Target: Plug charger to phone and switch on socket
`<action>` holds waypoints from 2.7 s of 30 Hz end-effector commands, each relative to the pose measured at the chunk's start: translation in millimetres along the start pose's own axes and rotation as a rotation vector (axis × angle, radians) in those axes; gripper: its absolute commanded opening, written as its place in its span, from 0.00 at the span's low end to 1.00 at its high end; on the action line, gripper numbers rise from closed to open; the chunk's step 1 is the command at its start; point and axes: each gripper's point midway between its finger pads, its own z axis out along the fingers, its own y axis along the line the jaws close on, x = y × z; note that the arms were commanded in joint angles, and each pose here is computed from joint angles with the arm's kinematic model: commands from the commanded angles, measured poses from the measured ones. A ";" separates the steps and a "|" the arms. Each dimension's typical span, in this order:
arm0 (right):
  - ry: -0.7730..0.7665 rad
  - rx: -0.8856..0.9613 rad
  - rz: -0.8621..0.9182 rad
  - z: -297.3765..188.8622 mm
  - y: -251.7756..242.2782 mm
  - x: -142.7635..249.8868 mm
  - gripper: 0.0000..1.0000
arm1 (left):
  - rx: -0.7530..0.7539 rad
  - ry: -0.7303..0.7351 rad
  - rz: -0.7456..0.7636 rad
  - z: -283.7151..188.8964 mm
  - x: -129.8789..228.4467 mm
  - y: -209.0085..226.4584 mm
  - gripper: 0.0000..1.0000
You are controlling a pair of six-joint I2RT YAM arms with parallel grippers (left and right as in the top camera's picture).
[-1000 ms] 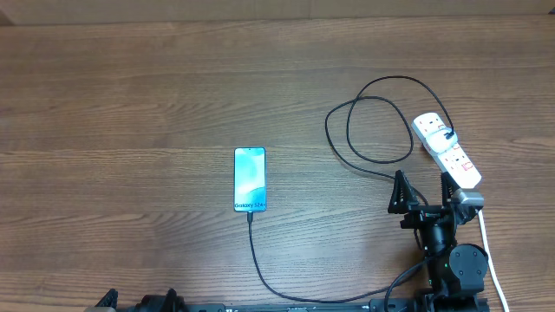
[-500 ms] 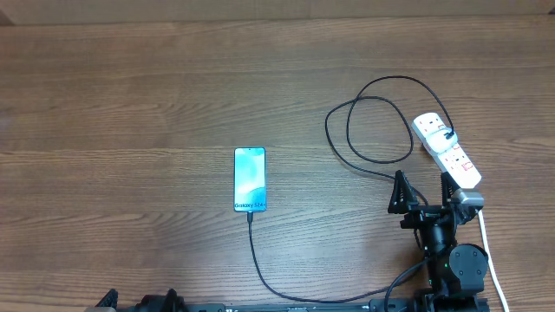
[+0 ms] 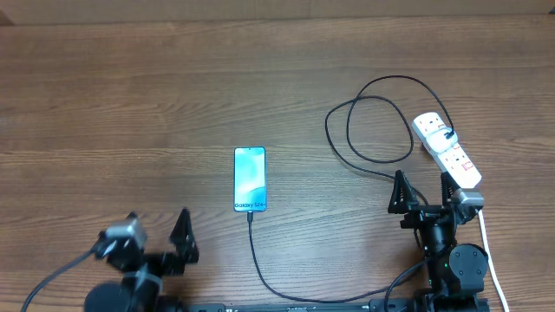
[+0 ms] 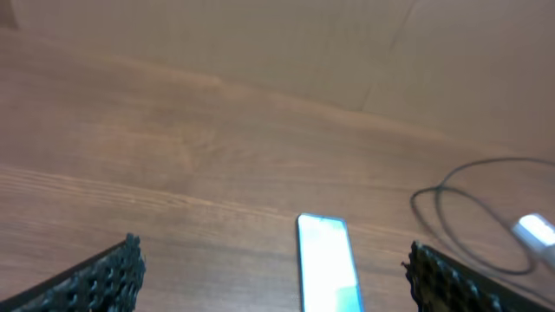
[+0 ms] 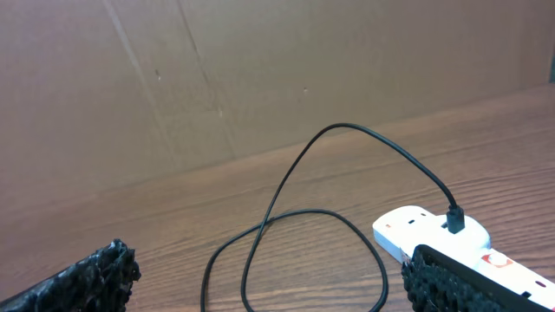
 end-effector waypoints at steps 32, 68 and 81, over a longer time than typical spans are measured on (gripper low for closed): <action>0.000 -0.001 0.007 0.2 -0.4 2.8 1.00 | -0.063 -0.190 0.451 83.5 41.5 36.8 1.00; 0.000 -0.001 0.007 0.2 -0.4 2.8 1.00 | -0.086 -0.200 0.273 82.7 39.2 44.8 1.00; -0.002 0.006 0.007 0.2 -2.1 2.3 1.00 | -0.086 -0.200 0.273 82.7 39.2 44.8 1.00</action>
